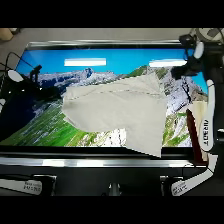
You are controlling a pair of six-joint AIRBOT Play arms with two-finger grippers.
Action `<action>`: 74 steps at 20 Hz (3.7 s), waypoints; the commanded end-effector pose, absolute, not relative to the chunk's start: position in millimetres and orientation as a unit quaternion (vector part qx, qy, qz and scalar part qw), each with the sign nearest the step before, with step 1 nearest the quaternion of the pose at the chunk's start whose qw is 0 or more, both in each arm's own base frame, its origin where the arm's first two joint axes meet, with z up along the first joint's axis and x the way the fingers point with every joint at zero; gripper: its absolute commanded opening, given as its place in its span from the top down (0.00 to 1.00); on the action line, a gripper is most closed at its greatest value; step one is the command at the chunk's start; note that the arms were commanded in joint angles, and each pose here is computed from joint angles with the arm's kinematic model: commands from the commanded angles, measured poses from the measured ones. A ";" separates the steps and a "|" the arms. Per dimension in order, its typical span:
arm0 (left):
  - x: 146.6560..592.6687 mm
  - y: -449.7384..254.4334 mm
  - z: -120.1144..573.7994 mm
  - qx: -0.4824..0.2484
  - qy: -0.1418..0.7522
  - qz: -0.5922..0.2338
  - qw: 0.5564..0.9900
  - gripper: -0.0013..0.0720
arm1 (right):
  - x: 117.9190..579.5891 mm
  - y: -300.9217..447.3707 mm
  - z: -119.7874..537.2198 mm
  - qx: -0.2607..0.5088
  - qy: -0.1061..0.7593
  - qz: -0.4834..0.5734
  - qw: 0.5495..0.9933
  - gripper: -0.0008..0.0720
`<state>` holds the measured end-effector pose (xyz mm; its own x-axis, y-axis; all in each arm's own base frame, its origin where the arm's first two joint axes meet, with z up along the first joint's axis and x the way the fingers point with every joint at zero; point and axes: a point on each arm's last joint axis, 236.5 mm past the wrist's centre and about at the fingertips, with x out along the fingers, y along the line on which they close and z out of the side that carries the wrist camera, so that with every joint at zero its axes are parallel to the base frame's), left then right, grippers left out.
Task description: Fold the shirts.
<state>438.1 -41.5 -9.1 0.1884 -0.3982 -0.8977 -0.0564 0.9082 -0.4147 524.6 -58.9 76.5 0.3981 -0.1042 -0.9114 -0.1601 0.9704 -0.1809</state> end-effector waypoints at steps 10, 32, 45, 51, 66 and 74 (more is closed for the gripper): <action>349.1 -67.4 -92.5 -0.262 0.684 -0.111 0.672 0.32 | 421.9 -70.9 11.0 0.000 0.685 0.158 0.711 0.47; 368.5 -73.0 -77.4 -0.238 0.648 -0.110 0.715 0.94 | 355.3 5.7 -108.0 0.133 0.713 0.251 0.642 0.33; 362.4 -61.2 439.0 -0.115 0.033 -0.127 0.985 0.95 | 433.4 -22.6 386.8 -0.127 0.114 0.099 0.980 0.97; 178.5 -56.8 599.8 -0.109 -0.216 -0.150 0.959 0.94 | 201.2 18.5 586.6 -0.243 -0.188 -0.019 0.951 0.97; 422.0 -45.6 326.4 -0.053 0.260 -0.085 0.960 0.94 | 389.4 -16.2 287.1 -0.129 0.340 0.160 0.918 0.97; 532.2 -63.4 24.3 -0.065 0.537 -0.089 0.836 0.94 | 518.7 2.6 16.7 -0.067 0.535 0.214 0.815 0.97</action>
<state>518.4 -56.9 121.6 0.5652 -0.2039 -0.7994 0.1018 0.9788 -0.1776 488.3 -11.9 99.3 0.4202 0.2655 -0.8677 -0.4275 0.9014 0.0688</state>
